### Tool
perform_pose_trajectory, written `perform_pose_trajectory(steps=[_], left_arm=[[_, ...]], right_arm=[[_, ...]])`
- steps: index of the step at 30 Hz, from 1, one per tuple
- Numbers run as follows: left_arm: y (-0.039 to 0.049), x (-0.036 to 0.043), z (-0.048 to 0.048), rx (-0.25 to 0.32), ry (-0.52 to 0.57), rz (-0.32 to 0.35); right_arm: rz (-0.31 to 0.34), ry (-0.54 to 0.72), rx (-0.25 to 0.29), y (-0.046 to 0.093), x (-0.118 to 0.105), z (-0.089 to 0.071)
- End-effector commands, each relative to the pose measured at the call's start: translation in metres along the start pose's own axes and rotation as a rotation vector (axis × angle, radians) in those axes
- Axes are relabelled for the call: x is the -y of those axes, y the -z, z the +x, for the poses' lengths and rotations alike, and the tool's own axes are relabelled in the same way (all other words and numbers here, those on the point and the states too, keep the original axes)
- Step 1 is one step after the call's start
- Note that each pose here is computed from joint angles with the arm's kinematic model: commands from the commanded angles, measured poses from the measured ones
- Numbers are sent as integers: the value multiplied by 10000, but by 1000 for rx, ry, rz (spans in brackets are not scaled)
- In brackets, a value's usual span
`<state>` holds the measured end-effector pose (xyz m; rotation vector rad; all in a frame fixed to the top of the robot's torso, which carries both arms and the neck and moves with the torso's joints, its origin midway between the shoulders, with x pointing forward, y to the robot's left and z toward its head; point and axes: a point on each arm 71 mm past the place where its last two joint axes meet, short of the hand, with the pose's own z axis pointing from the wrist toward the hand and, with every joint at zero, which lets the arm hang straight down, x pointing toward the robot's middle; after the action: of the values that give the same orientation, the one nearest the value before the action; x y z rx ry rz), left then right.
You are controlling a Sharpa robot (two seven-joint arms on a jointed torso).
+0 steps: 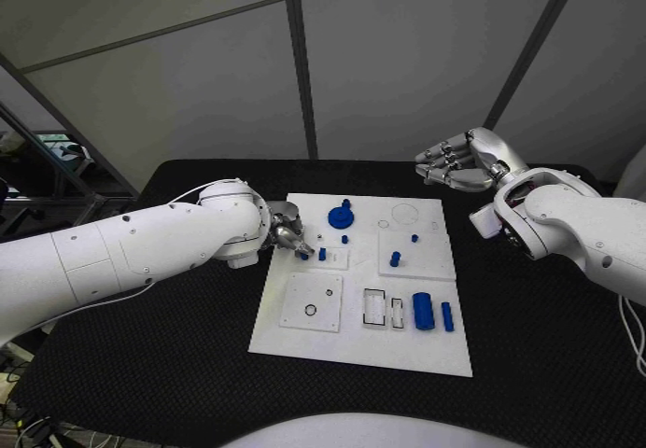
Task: Assemble the parts on the task board
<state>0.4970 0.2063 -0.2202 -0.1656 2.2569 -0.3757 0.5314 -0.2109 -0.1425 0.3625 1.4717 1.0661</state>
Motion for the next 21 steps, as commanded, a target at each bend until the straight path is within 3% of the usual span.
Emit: perform_pose_trajectory(steps=[1, 21], left_arm=[[-12, -2, 26, -16, -9, -6], [-31, -77, -2, -11, 12, -25]], right_arm=[[-8, -1, -5, -5, -14, -1], [-6, -3, -7, -7, -6, -4]])
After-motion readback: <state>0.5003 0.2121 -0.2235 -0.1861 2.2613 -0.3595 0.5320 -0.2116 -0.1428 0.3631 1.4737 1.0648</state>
